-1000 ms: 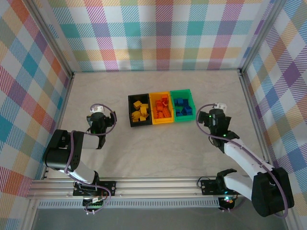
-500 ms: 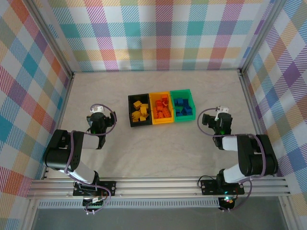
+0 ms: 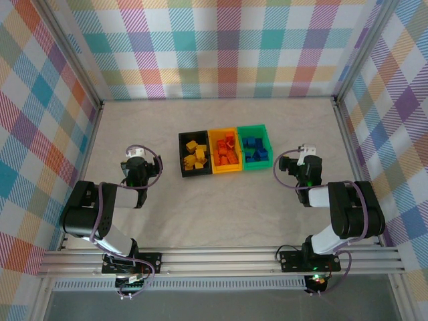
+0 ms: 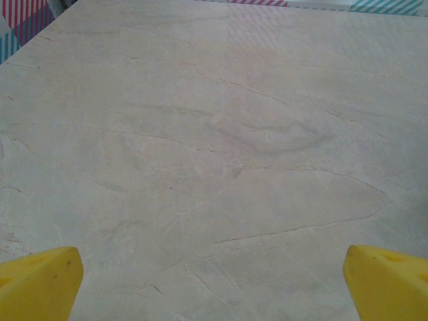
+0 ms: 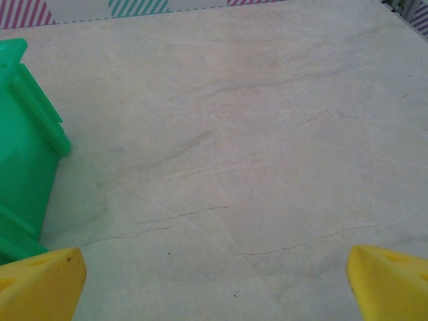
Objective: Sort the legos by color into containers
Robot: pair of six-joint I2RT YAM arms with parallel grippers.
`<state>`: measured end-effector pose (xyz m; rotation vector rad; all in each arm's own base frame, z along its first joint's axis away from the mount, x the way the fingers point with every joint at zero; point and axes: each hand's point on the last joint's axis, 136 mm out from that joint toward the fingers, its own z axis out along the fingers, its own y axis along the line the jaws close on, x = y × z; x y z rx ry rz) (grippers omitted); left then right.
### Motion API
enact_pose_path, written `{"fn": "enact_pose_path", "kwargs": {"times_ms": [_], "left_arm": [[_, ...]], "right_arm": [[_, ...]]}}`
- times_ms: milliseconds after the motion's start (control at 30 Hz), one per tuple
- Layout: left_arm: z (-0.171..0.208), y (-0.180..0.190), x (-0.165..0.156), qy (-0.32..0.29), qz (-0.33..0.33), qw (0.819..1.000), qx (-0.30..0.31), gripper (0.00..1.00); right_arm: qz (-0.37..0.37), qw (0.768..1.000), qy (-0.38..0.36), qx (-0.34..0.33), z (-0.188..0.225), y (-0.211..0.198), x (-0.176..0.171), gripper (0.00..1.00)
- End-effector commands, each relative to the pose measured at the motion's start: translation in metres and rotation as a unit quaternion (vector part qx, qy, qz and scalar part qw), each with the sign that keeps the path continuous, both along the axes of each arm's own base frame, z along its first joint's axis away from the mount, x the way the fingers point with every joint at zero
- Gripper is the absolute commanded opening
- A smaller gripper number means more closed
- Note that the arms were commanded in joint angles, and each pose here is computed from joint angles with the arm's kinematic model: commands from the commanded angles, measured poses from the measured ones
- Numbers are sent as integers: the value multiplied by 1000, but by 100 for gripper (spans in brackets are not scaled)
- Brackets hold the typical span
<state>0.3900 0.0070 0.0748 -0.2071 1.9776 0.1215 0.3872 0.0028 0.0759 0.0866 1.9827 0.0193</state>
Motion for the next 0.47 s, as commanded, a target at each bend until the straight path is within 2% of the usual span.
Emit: {"fn": "enact_pose_path", "kwargs": {"times_ms": [0, 433], "left_arm": [[8, 4, 1, -20, 9, 1000, -2, 100], [8, 4, 1, -20, 9, 1000, -2, 100]], "right_arm": [[3, 999, -35, 0, 18, 1, 7, 100], [0, 999, -37, 0, 18, 0, 7, 100]]}}
